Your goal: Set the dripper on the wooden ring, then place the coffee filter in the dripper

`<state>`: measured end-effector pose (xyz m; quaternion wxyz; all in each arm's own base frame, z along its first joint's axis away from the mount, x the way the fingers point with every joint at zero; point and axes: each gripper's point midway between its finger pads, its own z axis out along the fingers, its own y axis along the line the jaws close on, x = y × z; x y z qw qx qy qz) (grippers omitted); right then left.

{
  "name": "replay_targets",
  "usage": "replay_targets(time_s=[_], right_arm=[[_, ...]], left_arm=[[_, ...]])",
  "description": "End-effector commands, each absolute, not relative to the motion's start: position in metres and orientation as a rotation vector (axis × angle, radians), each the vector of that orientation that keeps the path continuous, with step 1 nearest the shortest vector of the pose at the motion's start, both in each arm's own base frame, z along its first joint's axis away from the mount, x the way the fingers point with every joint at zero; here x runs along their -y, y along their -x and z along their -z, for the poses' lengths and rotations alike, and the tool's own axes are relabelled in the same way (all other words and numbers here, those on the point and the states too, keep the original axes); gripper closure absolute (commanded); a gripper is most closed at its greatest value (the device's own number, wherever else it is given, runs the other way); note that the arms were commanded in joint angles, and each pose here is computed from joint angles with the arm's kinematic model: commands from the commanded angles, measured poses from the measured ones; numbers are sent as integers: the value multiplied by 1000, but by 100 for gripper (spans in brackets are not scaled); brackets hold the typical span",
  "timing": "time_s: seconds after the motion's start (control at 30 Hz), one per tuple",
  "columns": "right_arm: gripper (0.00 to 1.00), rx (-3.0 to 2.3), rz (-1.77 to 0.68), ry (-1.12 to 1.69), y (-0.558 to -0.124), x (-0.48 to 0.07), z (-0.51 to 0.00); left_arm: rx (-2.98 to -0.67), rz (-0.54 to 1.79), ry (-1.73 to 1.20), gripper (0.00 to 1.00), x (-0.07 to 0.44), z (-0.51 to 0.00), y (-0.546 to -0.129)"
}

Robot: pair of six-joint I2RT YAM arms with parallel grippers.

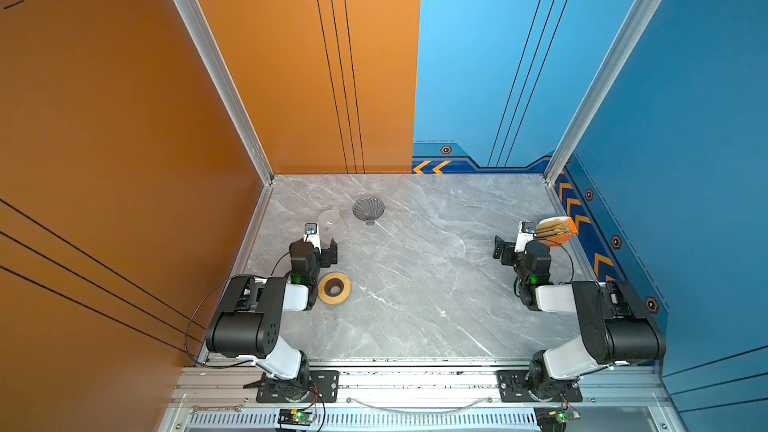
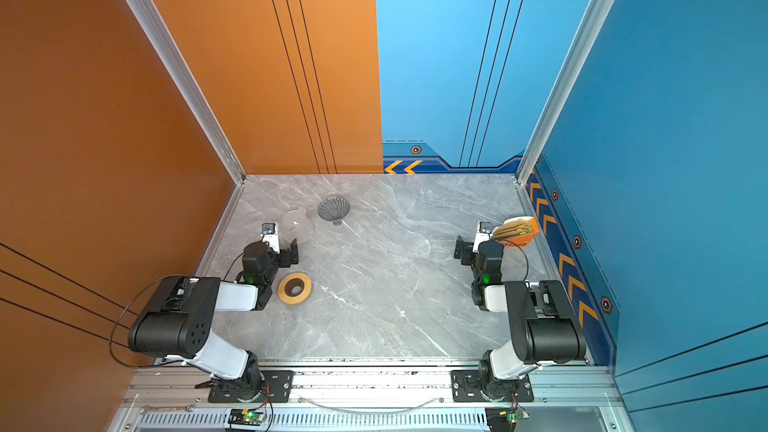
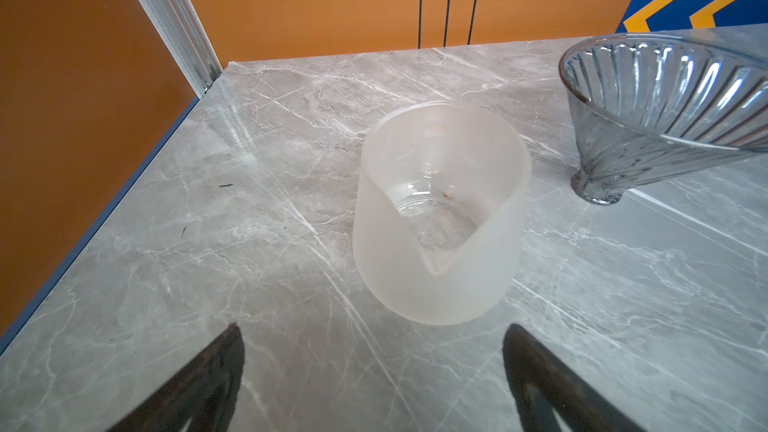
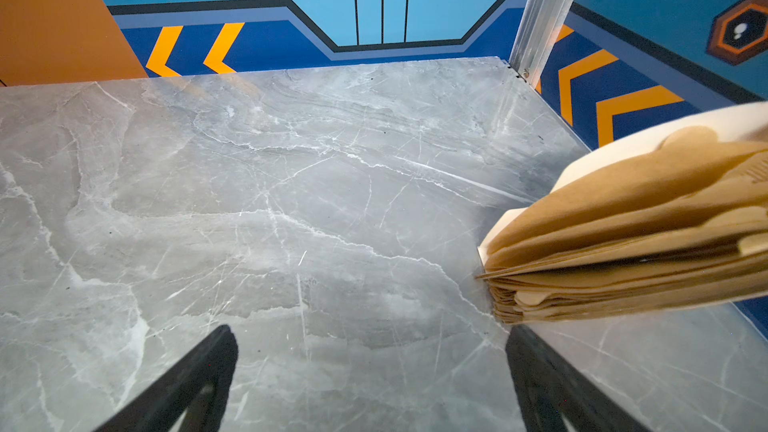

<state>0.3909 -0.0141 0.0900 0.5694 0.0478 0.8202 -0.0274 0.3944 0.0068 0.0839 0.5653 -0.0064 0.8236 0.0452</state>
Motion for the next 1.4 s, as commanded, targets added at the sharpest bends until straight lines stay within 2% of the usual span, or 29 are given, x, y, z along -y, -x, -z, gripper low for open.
replay_targets(time_s=[0.0, 0.67, 1.03, 1.2, 1.37], right_arm=[[0, -1928, 53, -111, -395, 13, -92], [0, -1876, 46, -130, -385, 17, -96], [0, -1892, 94, -124, -382, 14, -115], [0, -1884, 136, -92, -374, 3, -146], [0, -1823, 74, -96, -359, -16, -186]], left_arm=[[-1926, -75, 23, 2, -7, -89, -397], [-1894, -76, 12, 2, -4, -91, -391], [-1844, -209, 27, 2, -3, -120, -377], [-1899, -216, 86, 2, -4, -139, -369], [-1943, -189, 153, 2, -4, -155, -360]])
